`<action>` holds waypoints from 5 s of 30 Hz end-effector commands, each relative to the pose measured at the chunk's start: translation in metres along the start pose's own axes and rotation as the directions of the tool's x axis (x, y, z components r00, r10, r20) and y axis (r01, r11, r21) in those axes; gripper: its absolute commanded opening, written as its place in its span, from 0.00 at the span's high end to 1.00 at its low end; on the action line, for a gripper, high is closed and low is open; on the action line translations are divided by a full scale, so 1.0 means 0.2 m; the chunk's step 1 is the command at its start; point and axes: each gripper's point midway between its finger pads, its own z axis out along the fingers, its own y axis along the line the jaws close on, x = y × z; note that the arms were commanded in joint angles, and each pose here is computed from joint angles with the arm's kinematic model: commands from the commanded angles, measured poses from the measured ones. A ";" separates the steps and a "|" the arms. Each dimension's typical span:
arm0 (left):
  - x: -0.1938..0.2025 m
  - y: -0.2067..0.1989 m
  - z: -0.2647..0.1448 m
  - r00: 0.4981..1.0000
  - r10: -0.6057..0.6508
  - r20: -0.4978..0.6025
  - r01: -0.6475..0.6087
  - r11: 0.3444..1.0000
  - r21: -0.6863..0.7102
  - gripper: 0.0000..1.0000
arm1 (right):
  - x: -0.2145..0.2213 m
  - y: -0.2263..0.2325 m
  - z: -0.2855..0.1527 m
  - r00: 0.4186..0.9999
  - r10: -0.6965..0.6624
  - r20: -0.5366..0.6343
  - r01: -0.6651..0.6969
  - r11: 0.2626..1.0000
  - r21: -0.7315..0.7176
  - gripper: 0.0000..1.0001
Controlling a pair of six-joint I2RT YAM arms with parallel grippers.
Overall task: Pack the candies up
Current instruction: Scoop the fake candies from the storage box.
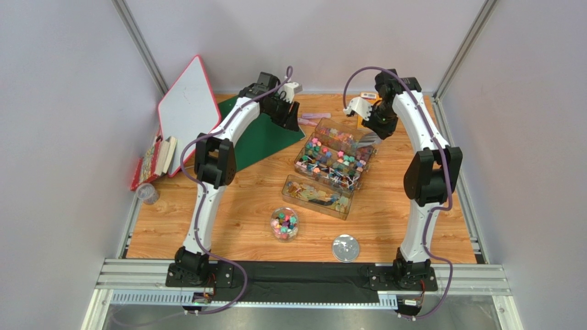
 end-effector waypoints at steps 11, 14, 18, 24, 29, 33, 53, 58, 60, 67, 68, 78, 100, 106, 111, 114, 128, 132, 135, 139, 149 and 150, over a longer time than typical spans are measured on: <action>-0.15 -0.12 -0.21 0.995 -0.044 0.091 0.038 0.997 0.063 0.44 | 0.07 0.14 -0.02 0.947 -0.054 -0.316 0.017 0.993 -0.120 1.00; -0.18 -0.13 -0.23 0.993 -0.053 0.108 0.045 0.996 0.077 0.44 | 0.06 0.17 0.00 0.938 -0.088 -0.336 0.040 0.988 -0.147 1.00; -0.20 -0.11 -0.26 0.990 -0.057 0.128 0.047 0.996 0.081 0.44 | 0.06 0.20 0.05 0.933 -0.091 -0.349 0.032 0.985 -0.172 1.00; -0.20 -0.08 -0.27 0.985 -0.105 0.137 0.090 0.990 0.111 0.43 | 0.13 0.27 0.07 0.910 -0.088 -0.405 0.001 0.978 -0.209 1.00; -0.22 -0.09 -0.29 0.982 -0.109 0.153 0.088 0.987 0.134 0.43 | 0.17 0.31 0.05 0.897 -0.076 -0.436 -0.020 0.977 -0.212 1.00; -0.24 -0.10 -0.29 0.981 -0.105 0.165 0.081 0.985 0.150 0.42 | 0.15 0.28 0.07 0.897 -0.054 -0.439 -0.032 0.982 -0.186 1.00; -0.17 -0.08 -0.34 0.980 -0.138 0.144 0.113 0.979 0.167 0.41 | 0.00 0.31 0.25 0.885 -0.079 -0.459 -0.021 0.977 -0.210 1.00; -0.13 -0.06 -0.36 0.980 -0.149 0.131 0.127 0.978 0.163 0.41 | -0.01 0.35 0.33 0.886 -0.052 -0.460 -0.066 0.969 -0.237 1.00; -0.12 -0.05 -0.37 0.980 -0.153 0.126 0.133 0.979 0.158 0.41 | -0.02 0.36 0.35 0.889 -0.035 -0.457 -0.086 0.967 -0.240 1.00; -0.11 -0.04 -0.36 0.976 -0.182 0.117 0.162 0.973 0.162 0.41 | -0.07 0.35 0.40 0.903 0.006 -0.429 -0.119 0.964 -0.237 1.00; -0.11 -0.04 -0.36 0.976 -0.186 0.116 0.166 0.973 0.163 0.41 | -0.08 0.35 0.41 0.906 0.012 -0.422 -0.123 0.964 -0.237 1.00; -0.04 -0.01 -0.37 0.984 -0.159 0.085 0.151 0.983 0.102 0.36 | -0.15 0.37 0.54 0.939 0.049 -0.341 -0.137 0.961 -0.241 1.00; 0.03 0.03 -0.47 0.999 -0.027 0.027 0.027 1.000 0.005 0.36 | -0.39 0.36 0.55 0.983 0.166 0.081 -0.140 0.956 -0.258 1.00; 0.03 0.02 -0.49 0.999 -0.038 0.024 0.038 0.999 0.004 0.36 | -0.38 0.38 0.58 0.977 0.209 0.037 -0.191 0.942 -0.277 0.87; 0.05 0.01 -0.49 0.999 -0.042 0.014 0.042 0.999 -0.001 0.36 | -0.42 0.38 0.57 0.973 0.210 0.090 -0.178 0.944 -0.279 0.71; 0.05 0.01 -0.50 0.999 -0.043 0.014 0.043 0.999 -0.002 0.36 | -0.42 0.37 0.58 0.973 0.211 0.095 -0.178 0.945 -0.273 0.70; 0.08 0.01 -0.51 1.000 -0.024 -0.003 0.024 0.999 -0.027 0.36 | -0.41 0.43 0.60 0.966 0.207 0.153 -0.159 0.948 -0.277 1.00; 0.08 0.02 -0.54 1.000 0.010 -0.016 -0.011 0.999 -0.045 0.36 | -0.44 0.42 0.53 0.950 0.190 0.250 -0.133 0.965 -0.227 1.00; 0.07 0.03 -0.56 0.999 0.046 -0.022 -0.047 0.997 -0.059 0.36 | -0.46 0.41 0.49 0.933 0.199 0.300 -0.141 0.969 -0.205 1.00; 0.05 0.03 -0.61 0.997 0.076 -0.030 -0.079 0.994 -0.076 0.36 | -0.47 0.38 0.44 0.907 0.209 0.367 -0.155 0.973 -0.170 1.00; 0.01 0.02 -0.70 0.992 0.125 -0.033 -0.128 0.985 -0.117 0.30 | -0.54 0.38 0.31 0.829 0.227 0.511 -0.162 0.972 -0.168 1.00; 0.00 0.01 -0.71 0.991 0.133 -0.030 -0.135 0.984 -0.120 0.29 | -0.56 0.38 0.27 0.819 0.223 0.528 -0.159 0.974 -0.164 1.00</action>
